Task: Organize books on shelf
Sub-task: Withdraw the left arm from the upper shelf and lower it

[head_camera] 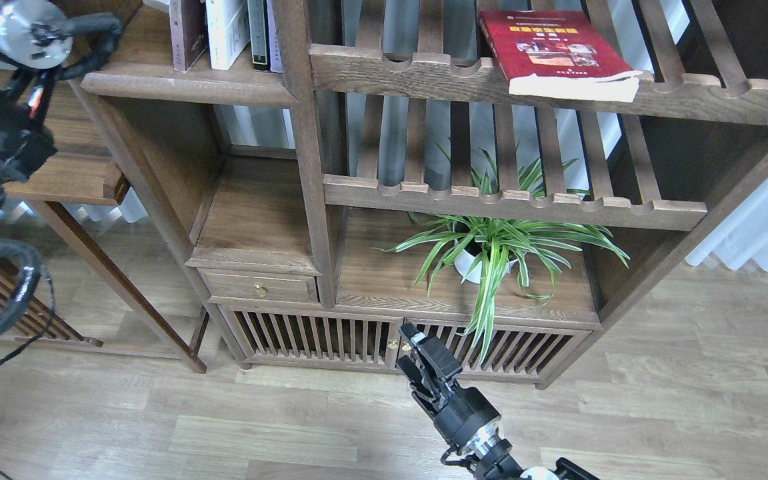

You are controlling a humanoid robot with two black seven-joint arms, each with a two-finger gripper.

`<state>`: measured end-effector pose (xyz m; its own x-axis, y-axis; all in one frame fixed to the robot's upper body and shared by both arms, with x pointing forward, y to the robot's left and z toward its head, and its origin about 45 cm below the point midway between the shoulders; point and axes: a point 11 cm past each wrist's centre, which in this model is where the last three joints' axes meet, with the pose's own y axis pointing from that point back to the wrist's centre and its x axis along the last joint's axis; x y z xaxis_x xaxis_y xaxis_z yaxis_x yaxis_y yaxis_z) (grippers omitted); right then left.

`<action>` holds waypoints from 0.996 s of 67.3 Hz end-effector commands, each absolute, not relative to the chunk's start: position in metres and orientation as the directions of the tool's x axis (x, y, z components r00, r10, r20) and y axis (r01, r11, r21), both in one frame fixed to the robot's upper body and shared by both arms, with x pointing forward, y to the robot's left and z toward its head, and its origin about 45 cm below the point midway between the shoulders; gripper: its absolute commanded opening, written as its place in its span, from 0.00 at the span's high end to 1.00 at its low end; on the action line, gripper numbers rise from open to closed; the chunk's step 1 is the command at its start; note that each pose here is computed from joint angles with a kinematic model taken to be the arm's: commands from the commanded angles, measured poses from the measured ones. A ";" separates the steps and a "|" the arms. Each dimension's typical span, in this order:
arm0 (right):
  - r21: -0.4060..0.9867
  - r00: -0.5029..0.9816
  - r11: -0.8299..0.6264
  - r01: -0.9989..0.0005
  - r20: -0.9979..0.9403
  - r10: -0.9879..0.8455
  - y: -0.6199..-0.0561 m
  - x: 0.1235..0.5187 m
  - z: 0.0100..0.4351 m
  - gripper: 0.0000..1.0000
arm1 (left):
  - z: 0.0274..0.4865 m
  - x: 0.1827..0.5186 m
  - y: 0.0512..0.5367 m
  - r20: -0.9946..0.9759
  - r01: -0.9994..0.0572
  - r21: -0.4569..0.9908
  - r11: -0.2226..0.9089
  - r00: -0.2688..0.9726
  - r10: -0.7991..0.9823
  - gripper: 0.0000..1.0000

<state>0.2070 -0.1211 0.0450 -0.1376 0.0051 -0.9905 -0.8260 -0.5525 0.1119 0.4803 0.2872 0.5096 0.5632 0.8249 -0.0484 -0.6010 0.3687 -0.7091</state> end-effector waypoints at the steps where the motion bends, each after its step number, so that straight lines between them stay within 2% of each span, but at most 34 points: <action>1: 0.085 -0.113 -0.558 -0.825 -0.994 0.015 -0.126 0.206 0.055 0.03 | 0.504 0.461 0.305 -0.076 -0.584 -0.729 0.357 0.588 0.806 0.01; 15: 0.053 -0.082 -0.526 -0.849 -0.996 0.032 -0.146 0.204 0.069 0.04 | 0.505 0.449 0.302 -0.124 -0.590 -0.710 0.385 0.643 0.756 0.01; 25: -0.022 -0.015 -0.481 -0.877 -0.997 0.073 -0.154 0.221 0.092 0.08 | 0.503 0.445 0.290 -0.157 -0.591 -0.692 0.415 0.684 0.713 0.01; 49: -0.187 0.164 -0.372 -0.909 -0.982 0.094 -0.185 0.272 0.144 0.09 | 0.408 0.416 0.277 -0.316 -0.669 -0.602 0.436 0.701 0.640 0.02; 58: -0.216 0.192 -0.365 -0.906 -0.976 0.101 -0.186 0.278 0.153 0.09 | 0.374 0.409 0.269 -0.382 -0.703 -0.560 0.437 0.688 0.617 0.02; 67: -0.266 0.232 -0.371 -0.890 -0.963 0.134 -0.178 0.278 0.170 0.09 | 0.318 0.393 0.244 -0.502 -0.752 -0.466 0.465 0.658 0.561 0.02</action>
